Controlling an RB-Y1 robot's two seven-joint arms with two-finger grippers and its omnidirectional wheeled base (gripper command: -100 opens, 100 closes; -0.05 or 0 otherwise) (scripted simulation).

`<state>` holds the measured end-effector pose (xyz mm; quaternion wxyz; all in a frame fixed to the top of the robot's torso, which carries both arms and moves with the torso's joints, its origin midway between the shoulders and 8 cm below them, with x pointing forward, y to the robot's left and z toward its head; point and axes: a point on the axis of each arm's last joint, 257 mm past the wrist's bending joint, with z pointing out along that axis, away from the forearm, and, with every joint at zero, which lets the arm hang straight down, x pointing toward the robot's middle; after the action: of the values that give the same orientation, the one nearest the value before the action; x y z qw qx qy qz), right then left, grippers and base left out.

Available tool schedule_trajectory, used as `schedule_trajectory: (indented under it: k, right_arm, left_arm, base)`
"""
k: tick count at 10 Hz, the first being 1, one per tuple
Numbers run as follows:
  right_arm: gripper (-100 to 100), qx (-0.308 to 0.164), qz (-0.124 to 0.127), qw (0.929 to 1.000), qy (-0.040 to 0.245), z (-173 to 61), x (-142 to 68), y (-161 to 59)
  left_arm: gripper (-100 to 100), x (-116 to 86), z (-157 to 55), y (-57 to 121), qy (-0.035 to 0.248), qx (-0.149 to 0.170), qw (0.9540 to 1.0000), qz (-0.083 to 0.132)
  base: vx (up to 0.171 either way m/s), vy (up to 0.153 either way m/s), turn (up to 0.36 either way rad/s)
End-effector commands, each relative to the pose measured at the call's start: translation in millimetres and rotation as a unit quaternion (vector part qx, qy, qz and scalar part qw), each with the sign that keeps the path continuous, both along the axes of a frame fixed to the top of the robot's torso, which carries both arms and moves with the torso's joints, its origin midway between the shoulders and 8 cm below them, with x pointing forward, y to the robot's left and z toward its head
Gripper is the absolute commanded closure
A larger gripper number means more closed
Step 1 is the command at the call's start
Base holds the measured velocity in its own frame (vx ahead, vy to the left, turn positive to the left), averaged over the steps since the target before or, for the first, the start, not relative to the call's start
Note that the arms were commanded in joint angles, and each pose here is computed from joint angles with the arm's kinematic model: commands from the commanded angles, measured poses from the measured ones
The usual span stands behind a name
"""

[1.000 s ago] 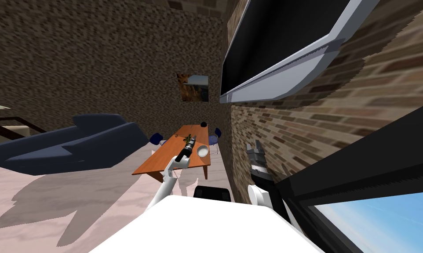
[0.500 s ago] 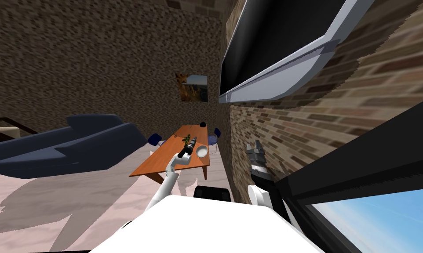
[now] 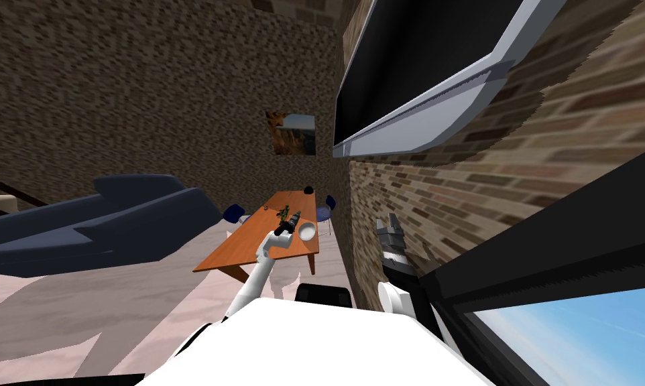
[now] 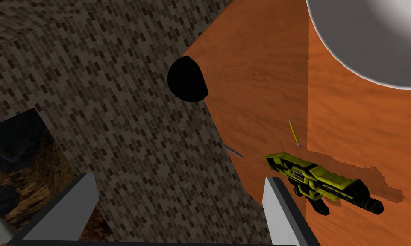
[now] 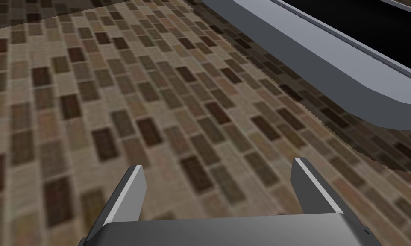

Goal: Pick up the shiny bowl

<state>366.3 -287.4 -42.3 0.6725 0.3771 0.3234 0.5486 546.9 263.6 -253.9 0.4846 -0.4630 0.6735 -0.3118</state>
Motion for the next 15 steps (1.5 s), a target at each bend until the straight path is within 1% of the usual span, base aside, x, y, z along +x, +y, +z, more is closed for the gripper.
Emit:
schedule_trajectory:
  k: [1, 2, 3, 4, 5, 6, 7, 8, 9, 10, 11, 12, 13, 14, 15]
  right_arm:
    - [0, 0.000, 0.000, 1.0000, 0.000, 0.0, 0.0, 0.0]
    - [0, 0.000, 0.000, 1.0000, 0.000, 0.0, 0.0, 0.0]
    - [0, 0.000, 0.000, 1.0000, 0.000, 0.0, 0.0, 0.0]
    - [0, 0.000, 0.000, 1.0000, 0.000, 0.0, 0.0, 0.0]
    - [0, 0.000, 0.000, 1.0000, 0.000, 0.0, 0.0, 0.0]
    - [0, 0.000, 0.000, 1.0000, 0.000, 0.0, 0.0, 0.0]
    - [0, 0.000, 0.000, 1.0000, 0.000, 0.0, 0.0, 0.0]
    - [0, 0.000, 0.000, 1.0000, 0.000, 0.0, 0.0, 0.0]
    - [0, 0.000, 0.000, 1.0000, 0.000, 0.0, 0.0, 0.0]
    - [0, 0.000, 0.000, 1.0000, 0.000, 0.0, 0.0, 0.0]
    - [0, 0.000, 0.000, 1.0000, 0.000, 0.0, 0.0, 0.0]
    - [0, 0.000, 0.000, 1.0000, 0.000, 0.0, 0.0, 0.0]
    - [0, 0.000, 0.000, 1.0000, 0.000, 0.0, 0.0, 0.0]
    - [0, 0.000, 0.000, 1.0000, 0.000, 0.0, 0.0, 0.0]
    - [0, 0.000, 0.000, 1.0000, 0.000, 0.0, 0.0, 0.0]
  left_arm:
    - [-100, -2.2, -16.5, 1.5, 0.030, 0.003, 0.9995, 0.003]
    - [-100, 1.7, -26.2, 3.4, 0.050, 0.006, 0.9987, 0.004]
    - [-100, -1.5, -32.6, 4.3, 0.064, 0.006, 0.9979, 0.006]
    - [-100, 1.7, -41.5, 6.3, 0.083, 0.009, 0.9965, 0.008]
    - [-100, -1.9, -47.7, 7.1, 0.097, 0.009, 0.9952, 0.009]
    - [-100, -3.2, -49.8, 7.4, 0.102, 0.009, 0.9947, 0.010]
    - [-100, -2.2, -60.4, 9.8, 0.125, 0.012, 0.9920, 0.012]
    - [-100, -5.6, -65.2, 10.4, 0.137, 0.012, 0.9905, 0.013]
    - [-100, -4.8, -74.2, 12.5, 0.157, 0.014, 0.9874, 0.016]
    - [-100, -9.2, -79.7, 13.3, 0.170, 0.014, 0.9851, 0.017]
    - [-100, -9.8, -88.8, 15.2, 0.192, 0.015, 0.9812, 0.019]
    - [-100, -14.0, -93.4, 15.8, 0.203, 0.015, 0.9788, 0.021]
    - [-100, -15.5, -102.2, 17.5, 0.224, 0.016, 0.9741, 0.023]
    - [-100, -19.6, -106.1, 18.0, 0.235, 0.016, 0.9716, 0.024]
    - [-100, -23.0, -115.3, 19.3, 0.258, 0.016, 0.9657, 0.027]
  base:
    - [0.012, -0.011, -0.016]
    - [0.012, -0.020, -0.018]
    - [0.011, -0.015, -0.013]
    - [0.014, -0.014, -0.018]
    - [0.013, -0.013, -0.011]
    - [0.006, -0.005, 0.003]
    - [0.010, -0.011, -0.013]
    - [0.011, -0.012, -0.011]
    - [0.017, -0.015, -0.008]
    - [0.016, -0.016, -0.006]
    - [0.018, -0.018, -0.004]
    - [0.016, -0.013, -0.003]
    - [0.016, -0.014, -0.001]
    - [0.015, -0.011, -0.003]
    - [0.020, -0.015, 0.003]
